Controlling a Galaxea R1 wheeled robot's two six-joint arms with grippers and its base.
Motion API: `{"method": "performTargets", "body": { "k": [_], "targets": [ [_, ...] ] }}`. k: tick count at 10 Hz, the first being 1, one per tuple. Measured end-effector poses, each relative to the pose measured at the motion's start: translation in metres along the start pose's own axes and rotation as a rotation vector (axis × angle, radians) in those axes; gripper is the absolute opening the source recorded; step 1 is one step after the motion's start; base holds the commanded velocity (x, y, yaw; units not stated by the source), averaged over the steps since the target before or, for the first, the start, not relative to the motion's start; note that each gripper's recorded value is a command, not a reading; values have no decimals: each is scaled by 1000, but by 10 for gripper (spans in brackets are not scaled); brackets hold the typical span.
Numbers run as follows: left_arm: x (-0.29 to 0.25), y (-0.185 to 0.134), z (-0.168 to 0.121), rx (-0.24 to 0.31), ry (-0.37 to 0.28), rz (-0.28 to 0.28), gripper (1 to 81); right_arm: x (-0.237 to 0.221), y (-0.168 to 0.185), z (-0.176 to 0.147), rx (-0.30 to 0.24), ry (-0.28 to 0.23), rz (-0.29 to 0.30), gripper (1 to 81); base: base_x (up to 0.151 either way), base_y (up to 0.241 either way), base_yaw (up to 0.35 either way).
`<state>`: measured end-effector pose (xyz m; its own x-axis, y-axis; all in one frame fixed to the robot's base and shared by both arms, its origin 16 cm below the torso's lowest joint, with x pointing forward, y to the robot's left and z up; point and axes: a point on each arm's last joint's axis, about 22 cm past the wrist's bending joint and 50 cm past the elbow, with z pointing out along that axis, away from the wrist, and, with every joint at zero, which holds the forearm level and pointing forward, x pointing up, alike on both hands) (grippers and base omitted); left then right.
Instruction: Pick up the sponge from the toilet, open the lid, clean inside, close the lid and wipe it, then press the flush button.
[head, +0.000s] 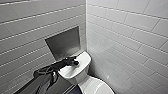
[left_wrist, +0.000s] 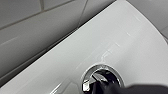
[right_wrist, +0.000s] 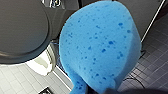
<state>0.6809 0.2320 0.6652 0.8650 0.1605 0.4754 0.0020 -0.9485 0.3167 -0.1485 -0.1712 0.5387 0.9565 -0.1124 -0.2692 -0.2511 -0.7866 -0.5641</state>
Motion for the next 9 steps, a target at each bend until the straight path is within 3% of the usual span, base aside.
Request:
{"method": "performTargets", "body": {
  "k": [5,9],
  "targets": [
    [2,-1,-4,-1,-22,-3,10,0,8,4,-20,2,-4,10,0,0,0],
    [-5,9,-26,-91,-108,9,10,0,6,5,-17,3,-3,10,0,0,0]
  ]
}}
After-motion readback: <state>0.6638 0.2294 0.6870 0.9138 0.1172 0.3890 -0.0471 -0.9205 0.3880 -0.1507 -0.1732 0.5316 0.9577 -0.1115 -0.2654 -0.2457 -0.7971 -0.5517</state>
